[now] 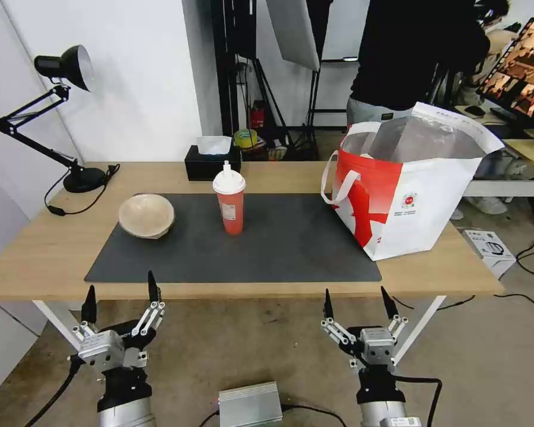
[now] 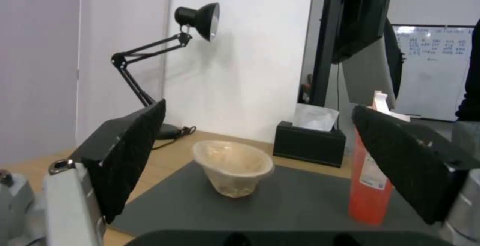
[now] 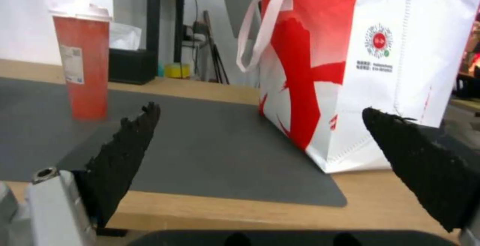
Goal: Pick up the trash from the table and place it into the takeout bag.
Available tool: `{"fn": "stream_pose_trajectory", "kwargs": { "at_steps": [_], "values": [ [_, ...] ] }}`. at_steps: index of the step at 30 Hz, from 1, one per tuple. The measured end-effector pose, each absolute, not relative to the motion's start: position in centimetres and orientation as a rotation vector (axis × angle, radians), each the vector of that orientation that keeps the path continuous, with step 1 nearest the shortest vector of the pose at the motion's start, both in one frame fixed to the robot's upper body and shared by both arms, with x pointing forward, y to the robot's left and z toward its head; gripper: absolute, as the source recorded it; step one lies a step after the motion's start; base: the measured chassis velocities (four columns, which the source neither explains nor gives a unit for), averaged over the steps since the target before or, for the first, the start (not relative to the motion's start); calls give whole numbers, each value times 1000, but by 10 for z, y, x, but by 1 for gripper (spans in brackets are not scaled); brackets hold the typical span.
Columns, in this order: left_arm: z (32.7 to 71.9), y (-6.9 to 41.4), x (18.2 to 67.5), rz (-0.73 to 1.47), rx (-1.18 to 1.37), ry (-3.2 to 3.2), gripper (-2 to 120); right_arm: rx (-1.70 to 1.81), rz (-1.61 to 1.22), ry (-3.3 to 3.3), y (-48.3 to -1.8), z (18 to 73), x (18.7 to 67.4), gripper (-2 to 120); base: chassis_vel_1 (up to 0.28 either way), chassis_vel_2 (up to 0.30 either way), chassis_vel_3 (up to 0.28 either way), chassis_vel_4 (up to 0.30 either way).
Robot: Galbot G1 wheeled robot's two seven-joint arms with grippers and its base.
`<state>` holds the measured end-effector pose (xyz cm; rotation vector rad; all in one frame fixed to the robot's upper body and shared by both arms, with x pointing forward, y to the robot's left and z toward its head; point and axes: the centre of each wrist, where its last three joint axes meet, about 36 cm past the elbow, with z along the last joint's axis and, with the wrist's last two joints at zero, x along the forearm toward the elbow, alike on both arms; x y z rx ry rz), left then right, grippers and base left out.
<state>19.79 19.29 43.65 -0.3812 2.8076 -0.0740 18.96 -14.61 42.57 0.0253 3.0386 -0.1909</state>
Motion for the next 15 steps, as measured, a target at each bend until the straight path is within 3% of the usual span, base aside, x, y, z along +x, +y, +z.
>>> {"fn": "stream_pose_trajectory", "kwargs": {
  "at_steps": [15],
  "values": [
    [436,192,198,-74,-382,2808,100,35,-217,3047,-144,425,189,100,0,0,0,0]
  ]
}}
